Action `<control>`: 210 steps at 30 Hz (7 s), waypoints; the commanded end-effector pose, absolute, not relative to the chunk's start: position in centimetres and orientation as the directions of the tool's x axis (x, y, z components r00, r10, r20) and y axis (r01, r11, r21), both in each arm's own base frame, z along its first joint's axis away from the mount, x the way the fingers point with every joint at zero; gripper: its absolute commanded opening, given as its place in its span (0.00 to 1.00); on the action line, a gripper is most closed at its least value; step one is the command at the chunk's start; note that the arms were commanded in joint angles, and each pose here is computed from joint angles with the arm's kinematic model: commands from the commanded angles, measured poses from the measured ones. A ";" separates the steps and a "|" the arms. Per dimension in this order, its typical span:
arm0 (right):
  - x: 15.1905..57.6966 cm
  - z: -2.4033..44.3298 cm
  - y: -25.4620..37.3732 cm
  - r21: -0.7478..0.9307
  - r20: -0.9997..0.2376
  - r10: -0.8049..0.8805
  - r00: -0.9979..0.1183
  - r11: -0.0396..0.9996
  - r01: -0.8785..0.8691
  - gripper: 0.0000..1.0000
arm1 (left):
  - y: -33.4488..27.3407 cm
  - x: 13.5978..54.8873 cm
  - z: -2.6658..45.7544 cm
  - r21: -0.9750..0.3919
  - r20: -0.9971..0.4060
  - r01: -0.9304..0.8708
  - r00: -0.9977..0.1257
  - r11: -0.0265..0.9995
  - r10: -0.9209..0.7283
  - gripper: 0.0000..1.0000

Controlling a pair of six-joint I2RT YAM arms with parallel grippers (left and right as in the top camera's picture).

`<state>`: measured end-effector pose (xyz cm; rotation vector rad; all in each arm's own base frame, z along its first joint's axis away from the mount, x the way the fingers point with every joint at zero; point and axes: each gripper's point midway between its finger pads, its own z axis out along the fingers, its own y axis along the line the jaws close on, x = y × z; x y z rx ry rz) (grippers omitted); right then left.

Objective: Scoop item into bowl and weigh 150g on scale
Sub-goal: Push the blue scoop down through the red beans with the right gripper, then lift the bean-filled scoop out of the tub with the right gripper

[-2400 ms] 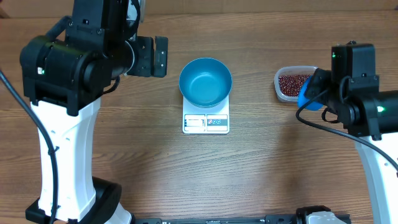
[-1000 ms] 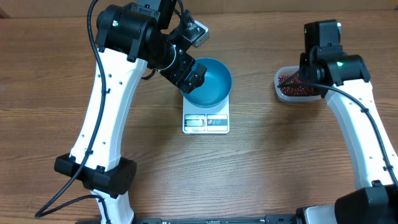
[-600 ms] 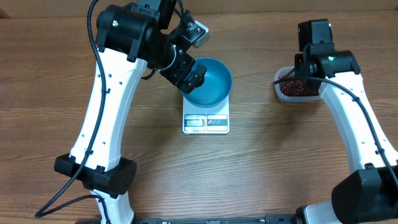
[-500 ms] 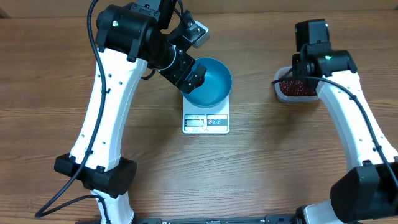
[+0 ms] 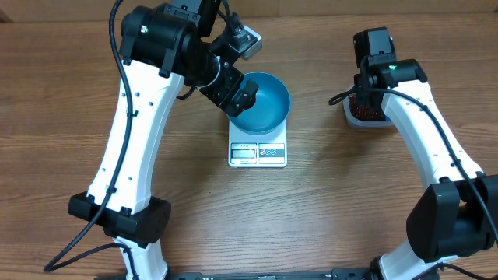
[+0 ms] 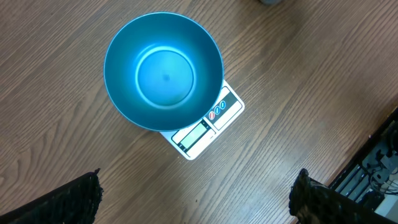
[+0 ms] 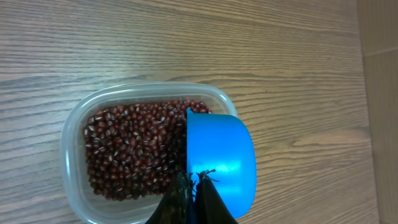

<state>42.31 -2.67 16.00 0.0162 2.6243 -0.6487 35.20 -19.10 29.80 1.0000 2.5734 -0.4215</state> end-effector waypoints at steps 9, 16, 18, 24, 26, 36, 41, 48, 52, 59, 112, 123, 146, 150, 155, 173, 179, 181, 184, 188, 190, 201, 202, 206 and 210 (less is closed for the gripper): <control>42.9 16.7 -2.4 -0.458 -0.430 -0.105 -0.897 0.881 0.116 0.04 | -19.3 35.2 29.6 -0.153 -0.420 0.704 -0.681 0.693 0.599 1.00; 42.8 16.3 -2.3 -0.462 -0.417 -0.109 -0.902 0.881 0.107 0.04 | -19.3 35.2 29.6 -0.153 -0.420 0.704 -0.682 0.694 0.599 1.00; 42.8 16.2 -2.3 -0.461 -0.414 -0.107 -0.904 0.881 0.107 0.04 | -19.3 35.2 29.6 -0.153 -0.420 0.704 -0.682 0.694 0.599 1.00; 42.3 15.3 -2.2 -0.456 -0.395 -0.106 -0.913 0.885 0.095 0.04 | -19.3 35.2 29.6 -0.153 -0.420 0.704 -0.682 0.694 0.599 0.99; 42.3 15.1 -2.0 -0.444 -0.395 -0.103 -0.913 0.891 0.092 0.04 | -19.3 35.2 29.6 -0.153 -0.420 0.704 -0.682 0.694 0.599 0.99; 42.2 15.0 -1.9 -0.435 -0.399 -0.090 -0.913 0.895 0.102 0.04 | -19.3 35.2 29.6 -0.153 -0.420 0.704 -0.682 0.694 0.599 1.00; 42.0 14.6 -1.9 -0.434 -0.388 -0.091 -0.917 0.896 0.095 0.04 | -19.3 35.2 29.6 -0.153 -0.420 0.704 -0.681 0.693 0.599 0.99; 41.8 13.6 -1.6 -0.423 -0.360 -0.092 -0.928 0.903 0.075 0.04 | -19.3 35.2 29.6 -0.153 -0.420 0.704 -0.682 0.694 0.599 0.99; 41.8 13.5 -1.4 -0.413 -0.359 -0.092 -0.929 0.908 0.070 0.04 | -19.3 35.2 29.6 -0.153 -0.420 0.704 -0.682 0.694 0.599 1.00; 41.8 13.1 -0.5 -0.363 -0.362 -0.079 -0.929 0.930 0.062 0.04 | -19.3 35.2 29.6 -0.153 -0.420 0.704 -0.682 0.694 0.599 0.99; 42.1 13.8 -1.5 -0.433 -0.364 -0.111 -0.925 0.899 0.062 0.04 | -19.3 35.2 29.6 -0.153 -0.420 0.704 -0.681 0.693 0.599 0.99; 41.5 11.4 -1.2 -0.433 -0.284 -0.118 -0.952 0.901 0.017 0.04 | -19.3 35.2 29.6 -0.153 -0.420 0.704 -0.682 0.694 0.599 1.00; 41.6 10.6 2.0 -0.236 -0.295 -0.062 -0.953 0.972 0.010 0.04 | -19.3 35.2 29.6 -0.153 -0.420 0.704 -0.682 0.694 0.599 1.00; 42.1 11.3 2.7 -0.198 -0.314 -0.054 -0.948 0.980 0.009 0.04 | -19.3 35.2 29.6 -0.153 -0.420 0.704 -0.681 0.693 0.599 0.99; 42.8 12.5 3.2 -0.134 -0.349 -0.016 -0.937 0.990 0.034 0.04 | -19.3 35.2 29.6 -0.153 -0.420 0.704 -0.682 0.694 0.599 1.00; 43.0 13.7 -0.8 0.313 -0.298 0.281 -0.912 0.932 0.185 0.04 | -19.3 35.2 29.6 -0.153 -0.420 0.704 -0.682 0.694 0.599 1.00; 42.3 14.1 -1.7 0.421 -0.251 0.341 -0.906 0.881 0.214 0.04 | -19.3 35.2 29.6 -0.153 -0.420 0.704 -0.681 0.693 0.599 0.99; 41.9 14.2 -1.7 0.437 -0.240 0.328 -0.914 0.877 0.200 0.04 | -19.3 35.2 29.6 -0.153 -0.420 0.704 -0.681 0.693 0.599 1.00; 41.4 14.0 -1.6 0.439 -0.219 0.329 -0.919 0.874 0.209 0.04 | -19.3 35.2 29.6 -0.153 -0.420 0.704 -0.682 0.694 0.599 0.99; 40.9 13.7 -1.2 0.454 -0.185 0.340 -0.922 0.862 0.226 0.04 | -19.3 35.2 29.6 -0.153 -0.420 0.704 -0.682 0.694 0.599 1.00; 40.8 13.7 -0.8 0.474 -0.172 0.341 -0.924 0.851 0.225 0.04 | -19.3 35.2 29.6 -0.153 -0.420 0.704 -0.681 0.693 0.599 0.99; 40.9 13.8 -0.9 0.506 -0.121 0.433 -0.893 0.801 0.320 0.04 | -19.3 35.2 29.6 -0.153 -0.420 0.704 -0.682 0.694 0.599 1.00; 40.9 13.8 -1.0 0.507 -0.118 0.438 -0.891 0.798 0.326 0.04 | -19.3 35.2 29.6 -0.153 -0.420 0.704 -0.681 0.693 0.599 1.00; 40.8 13.8 -1.7 0.509 -0.103 0.474 -0.875 0.780 0.363 0.04 | -19.3 35.2 29.6 -0.153 -0.420 0.704 -0.682 0.694 0.599 0.99; 40.6 13.7 -2.4 0.507 -0.094 0.490 -0.867 0.773 0.381 0.04 | -19.3 35.2 29.6 -0.153 -0.420 0.704 -0.682 0.694 0.599 1.00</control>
